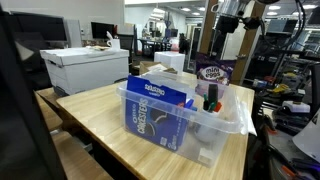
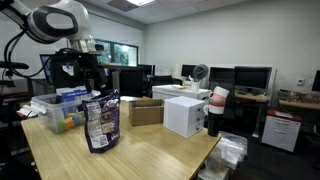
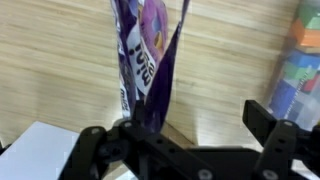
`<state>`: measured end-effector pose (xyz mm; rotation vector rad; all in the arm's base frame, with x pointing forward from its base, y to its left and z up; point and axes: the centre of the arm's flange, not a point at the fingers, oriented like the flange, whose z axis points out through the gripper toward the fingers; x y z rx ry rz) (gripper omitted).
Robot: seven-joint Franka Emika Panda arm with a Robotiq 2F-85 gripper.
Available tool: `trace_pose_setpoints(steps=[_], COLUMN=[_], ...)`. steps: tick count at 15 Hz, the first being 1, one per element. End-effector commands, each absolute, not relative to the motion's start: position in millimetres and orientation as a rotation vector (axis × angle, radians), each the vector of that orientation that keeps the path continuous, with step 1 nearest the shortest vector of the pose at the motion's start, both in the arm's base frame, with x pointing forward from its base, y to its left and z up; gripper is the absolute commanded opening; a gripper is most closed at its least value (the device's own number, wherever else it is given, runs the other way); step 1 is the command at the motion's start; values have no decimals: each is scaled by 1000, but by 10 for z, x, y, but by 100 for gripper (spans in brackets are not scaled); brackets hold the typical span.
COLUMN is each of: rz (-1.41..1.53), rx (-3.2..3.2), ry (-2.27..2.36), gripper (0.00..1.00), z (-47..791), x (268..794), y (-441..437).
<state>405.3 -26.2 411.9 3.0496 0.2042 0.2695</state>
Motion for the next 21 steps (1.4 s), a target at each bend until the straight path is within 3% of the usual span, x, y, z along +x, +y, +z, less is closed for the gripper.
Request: trace_pose_setpoints(steps=[1,9,21], rz=[315,389,356], rx=[3080,3067,3079], ry=[246,474,217], gripper=[100,100,100], z=[4548,4567,4002], x=[4174,4169,4196], y=[154,1338,2130])
